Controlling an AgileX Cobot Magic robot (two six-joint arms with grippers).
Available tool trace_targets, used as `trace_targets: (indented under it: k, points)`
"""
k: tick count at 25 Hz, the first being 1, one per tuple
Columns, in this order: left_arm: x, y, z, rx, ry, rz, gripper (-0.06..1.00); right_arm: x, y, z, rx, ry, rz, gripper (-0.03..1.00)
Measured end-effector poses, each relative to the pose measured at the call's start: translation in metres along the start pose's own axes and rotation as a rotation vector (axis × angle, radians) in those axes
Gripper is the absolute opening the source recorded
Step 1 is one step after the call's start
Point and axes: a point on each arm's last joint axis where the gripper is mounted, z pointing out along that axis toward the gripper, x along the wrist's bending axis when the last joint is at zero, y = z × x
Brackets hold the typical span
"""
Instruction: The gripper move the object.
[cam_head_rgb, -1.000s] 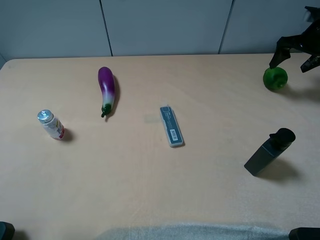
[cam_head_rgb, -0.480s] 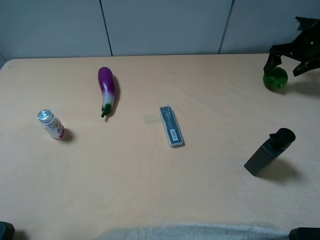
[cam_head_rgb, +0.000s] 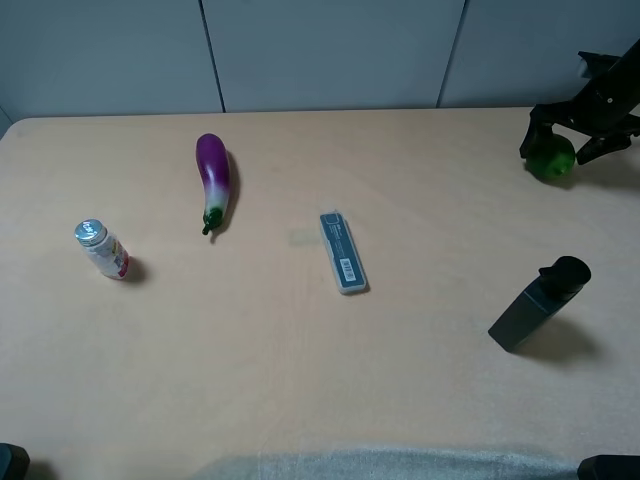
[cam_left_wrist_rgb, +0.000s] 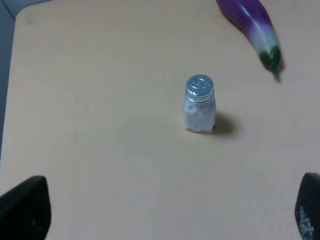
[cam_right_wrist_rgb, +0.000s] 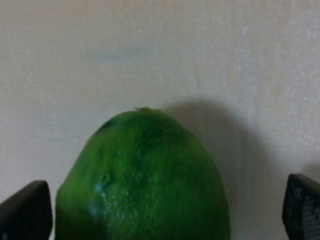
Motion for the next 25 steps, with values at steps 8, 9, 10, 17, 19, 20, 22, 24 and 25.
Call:
trace_targets:
  k: [8, 9, 10, 17, 19, 20, 22, 24, 25]
  points:
    - [0.0, 0.0, 0.0, 0.0, 0.0, 0.0, 0.97, -0.0002, -0.0011, 0.0033, 0.009, 0.003, 0.002, 0.69]
    - [0.0, 0.0, 0.0, 0.0, 0.0, 0.0, 0.97, -0.0001, -0.0013, 0.0033, 0.011, 0.003, 0.002, 0.69]
    - [0.0, 0.0, 0.0, 0.0, 0.0, 0.0, 0.97, -0.0001, -0.0015, 0.0034, 0.013, 0.004, 0.003, 0.69]
    - [0.0, 0.0, 0.0, 0.0, 0.0, 0.0, 0.97, 0.0002, -0.0023, 0.0034, 0.023, 0.008, 0.005, 0.49]
    - [0.0, 0.0, 0.0, 0.0, 0.0, 0.0, 0.97, 0.0003, -0.0024, 0.0034, 0.023, 0.009, 0.006, 0.47]
    - [0.0, 0.0, 0.0, 0.0, 0.0, 0.0, 0.97, 0.0004, -0.0025, 0.0034, 0.024, 0.01, 0.007, 0.47]
    - [0.0, 0.0, 0.0, 0.0, 0.0, 0.0, 0.97, 0.0005, -0.0026, 0.0034, 0.026, 0.01, 0.007, 0.47]
    - [0.0, 0.0, 0.0, 0.0, 0.0, 0.0, 0.97, 0.0005, -0.0027, 0.0034, 0.027, 0.011, 0.007, 0.47]
    - [0.0, 0.0, 0.0, 0.0, 0.0, 0.0, 0.97, 0.0005, -0.0028, 0.0034, 0.028, 0.011, 0.007, 0.47]
